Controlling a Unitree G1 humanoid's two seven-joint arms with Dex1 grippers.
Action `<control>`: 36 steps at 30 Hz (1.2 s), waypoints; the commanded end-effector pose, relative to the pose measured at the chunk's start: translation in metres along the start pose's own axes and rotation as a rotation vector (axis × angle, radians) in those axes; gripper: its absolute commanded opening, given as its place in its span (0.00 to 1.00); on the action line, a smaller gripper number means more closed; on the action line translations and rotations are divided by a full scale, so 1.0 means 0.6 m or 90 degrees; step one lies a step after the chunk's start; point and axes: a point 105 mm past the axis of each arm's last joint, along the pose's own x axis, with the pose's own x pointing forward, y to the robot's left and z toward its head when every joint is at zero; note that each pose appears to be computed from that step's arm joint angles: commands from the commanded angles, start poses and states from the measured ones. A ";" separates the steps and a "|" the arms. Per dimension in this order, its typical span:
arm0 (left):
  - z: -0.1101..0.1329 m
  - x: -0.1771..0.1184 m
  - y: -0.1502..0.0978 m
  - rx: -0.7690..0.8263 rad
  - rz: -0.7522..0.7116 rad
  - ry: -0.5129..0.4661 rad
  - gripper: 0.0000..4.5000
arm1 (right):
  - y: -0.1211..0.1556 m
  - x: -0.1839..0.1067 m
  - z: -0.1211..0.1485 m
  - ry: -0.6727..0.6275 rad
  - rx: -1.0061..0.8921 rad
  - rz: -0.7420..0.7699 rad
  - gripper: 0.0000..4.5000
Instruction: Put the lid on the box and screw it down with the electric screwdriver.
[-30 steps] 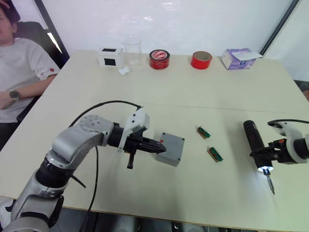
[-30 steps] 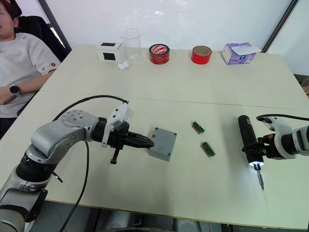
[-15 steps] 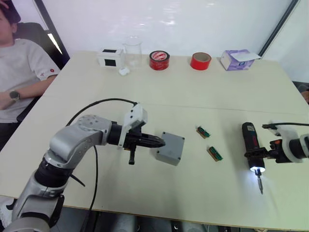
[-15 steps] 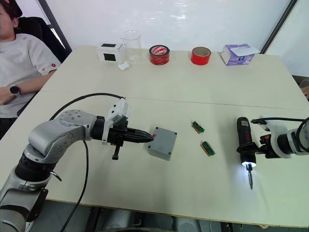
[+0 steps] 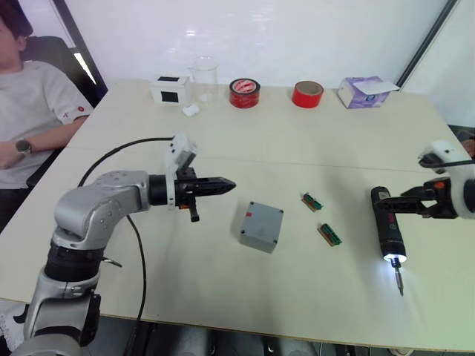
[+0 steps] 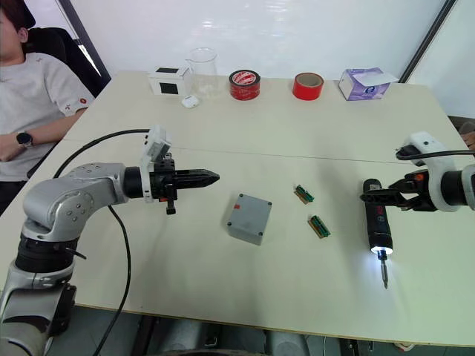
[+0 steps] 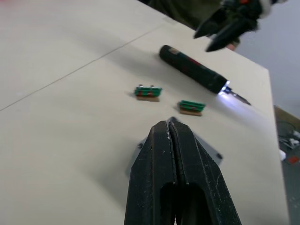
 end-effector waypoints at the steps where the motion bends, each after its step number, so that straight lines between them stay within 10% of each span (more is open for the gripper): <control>1: -0.049 0.004 0.004 0.058 -0.001 0.086 0.00 | 0.084 0.011 -0.001 0.006 -0.135 0.113 0.99; 17: -0.090 0.072 -0.005 0.144 -0.059 0.135 0.00 | 0.224 0.144 -0.032 -0.042 -0.246 0.236 0.99; 36: -0.082 0.157 -0.009 0.176 -0.129 0.102 0.00 | 0.278 0.161 -0.034 -0.071 -0.180 0.339 0.99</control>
